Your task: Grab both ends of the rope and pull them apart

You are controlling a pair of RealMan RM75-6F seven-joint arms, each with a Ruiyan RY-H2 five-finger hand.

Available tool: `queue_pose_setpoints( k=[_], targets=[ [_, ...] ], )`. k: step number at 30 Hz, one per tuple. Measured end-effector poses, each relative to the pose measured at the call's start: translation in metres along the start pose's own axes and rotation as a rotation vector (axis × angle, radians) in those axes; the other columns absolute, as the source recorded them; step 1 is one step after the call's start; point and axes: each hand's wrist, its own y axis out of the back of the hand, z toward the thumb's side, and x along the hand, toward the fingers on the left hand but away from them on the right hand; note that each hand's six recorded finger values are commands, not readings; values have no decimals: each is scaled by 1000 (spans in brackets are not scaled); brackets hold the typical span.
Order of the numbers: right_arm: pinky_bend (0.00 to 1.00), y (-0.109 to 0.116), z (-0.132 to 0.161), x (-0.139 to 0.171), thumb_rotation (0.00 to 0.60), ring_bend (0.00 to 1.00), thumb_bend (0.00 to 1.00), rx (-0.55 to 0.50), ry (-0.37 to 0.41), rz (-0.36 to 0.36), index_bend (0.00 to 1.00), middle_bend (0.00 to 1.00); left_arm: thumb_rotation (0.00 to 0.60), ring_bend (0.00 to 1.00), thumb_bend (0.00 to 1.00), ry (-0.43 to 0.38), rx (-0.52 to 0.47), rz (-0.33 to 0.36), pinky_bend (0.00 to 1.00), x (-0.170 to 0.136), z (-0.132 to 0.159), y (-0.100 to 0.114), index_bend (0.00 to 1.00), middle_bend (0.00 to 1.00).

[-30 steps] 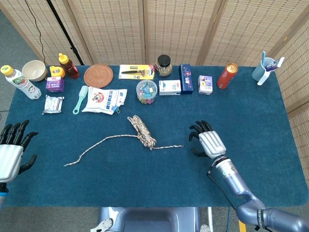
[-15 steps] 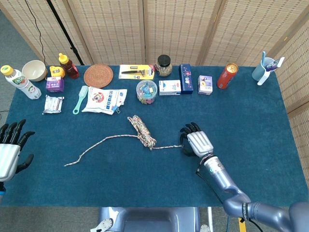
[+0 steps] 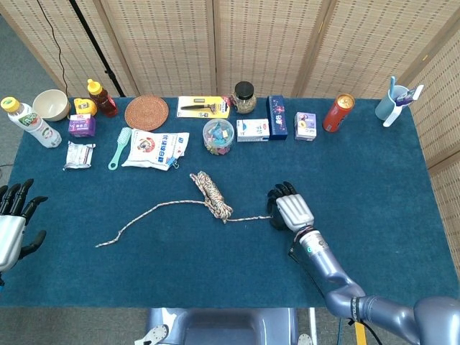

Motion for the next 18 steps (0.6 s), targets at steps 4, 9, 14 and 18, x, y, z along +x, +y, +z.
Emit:
queue_pose_setpoints(
  k=[4,9,14,18],
  targets=[
    [28,-1,0,-1,600,134,381,1,0,-1,522,267,600,30,274,1,0,0,15,0,-1,0,236,42],
    [28,-2,2,-3,600,140,382,1,4,-4,528,271,600,30,275,4,2,3,15,-1,-2,0,236,42],
    [29,-3,1,-3,600,140,382,3,2,-2,530,271,600,29,275,10,5,13,15,-1,-4,3,235,42],
    [17,-4,1,-3,600,140,382,0,2,-5,532,271,600,29,275,11,1,17,10,-1,-4,4,236,42]
  ],
)
